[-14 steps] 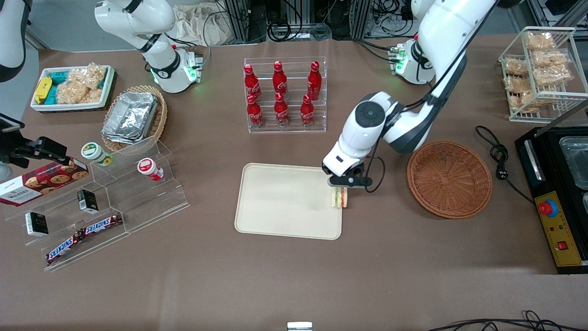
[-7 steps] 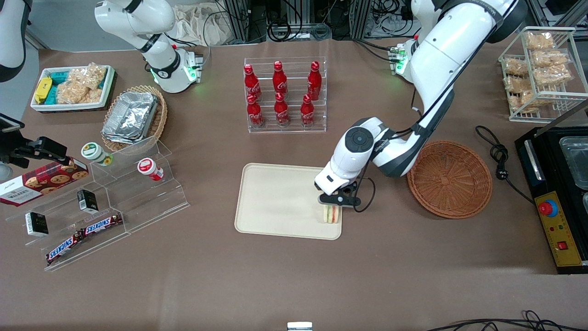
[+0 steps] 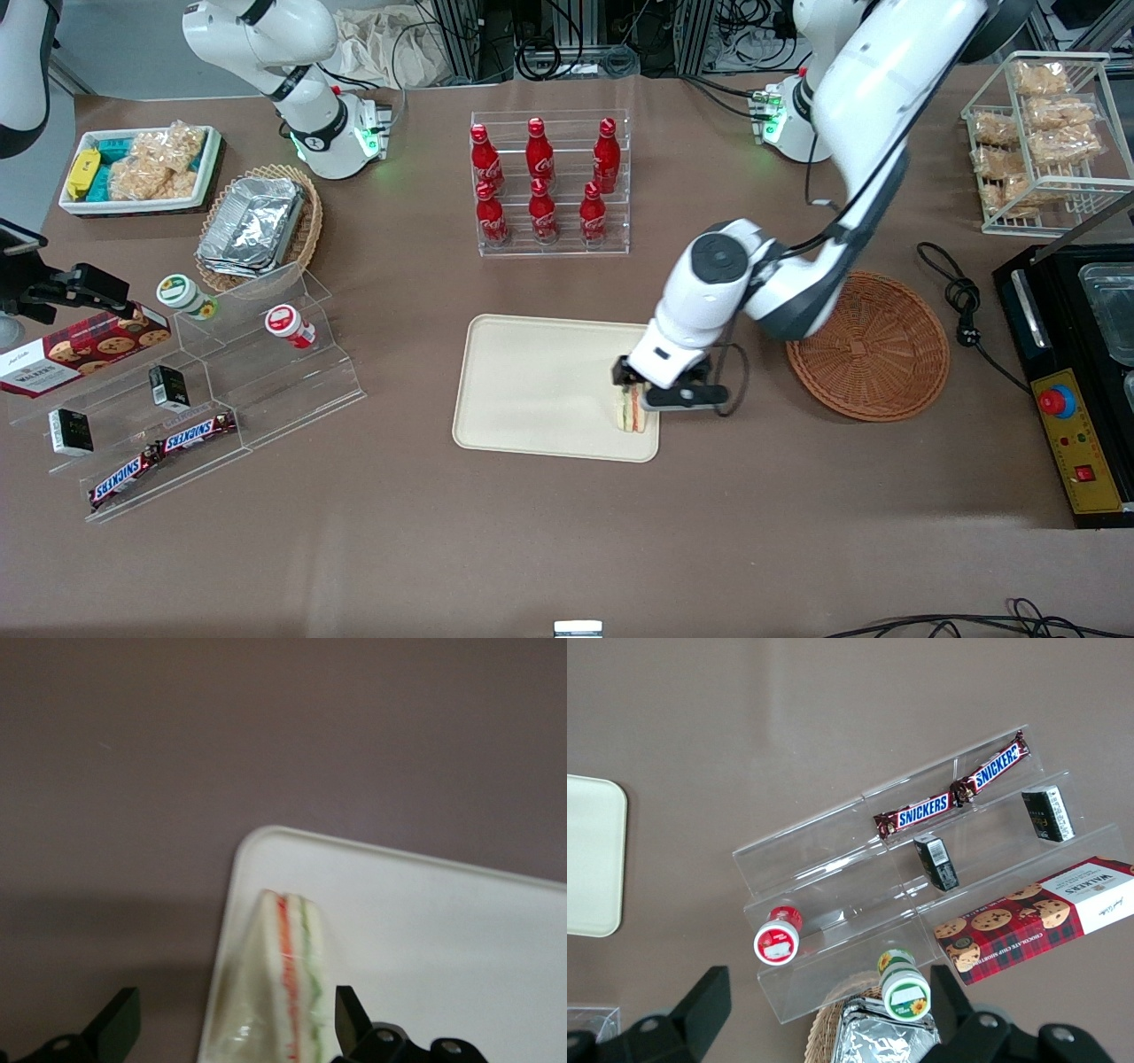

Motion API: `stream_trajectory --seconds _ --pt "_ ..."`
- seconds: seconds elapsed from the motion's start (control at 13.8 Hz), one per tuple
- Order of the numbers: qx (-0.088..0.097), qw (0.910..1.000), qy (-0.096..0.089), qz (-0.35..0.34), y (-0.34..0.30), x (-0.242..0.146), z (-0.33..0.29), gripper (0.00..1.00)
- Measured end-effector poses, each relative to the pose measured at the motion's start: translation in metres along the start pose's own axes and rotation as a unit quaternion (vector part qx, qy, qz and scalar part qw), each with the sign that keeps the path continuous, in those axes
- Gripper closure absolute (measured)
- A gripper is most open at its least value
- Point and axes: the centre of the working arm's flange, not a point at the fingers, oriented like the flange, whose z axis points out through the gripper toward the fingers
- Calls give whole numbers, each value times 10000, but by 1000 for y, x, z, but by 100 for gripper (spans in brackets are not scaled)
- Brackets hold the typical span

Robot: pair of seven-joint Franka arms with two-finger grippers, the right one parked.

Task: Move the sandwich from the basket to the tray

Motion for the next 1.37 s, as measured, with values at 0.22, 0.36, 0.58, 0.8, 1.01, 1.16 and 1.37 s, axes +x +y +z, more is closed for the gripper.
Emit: stream_trajectory --seconds 0.22,0.36,0.58,0.8,1.01,1.16,1.37 --pt "173 9981 236 -539 -42 40 -70 1" --pt "49 9970 148 -755 -60 55 -112 1" --pt "162 9972 -503 -537 -97 71 -171 1" --pt "562 9904 -1259 -136 -163 82 -227 1" --pt "778 9827 -1670 177 -217 73 -278 1" --pt "828 9819 -1695 186 -231 63 -309 1" --pt "830 9831 -1615 217 -229 56 -326 0"
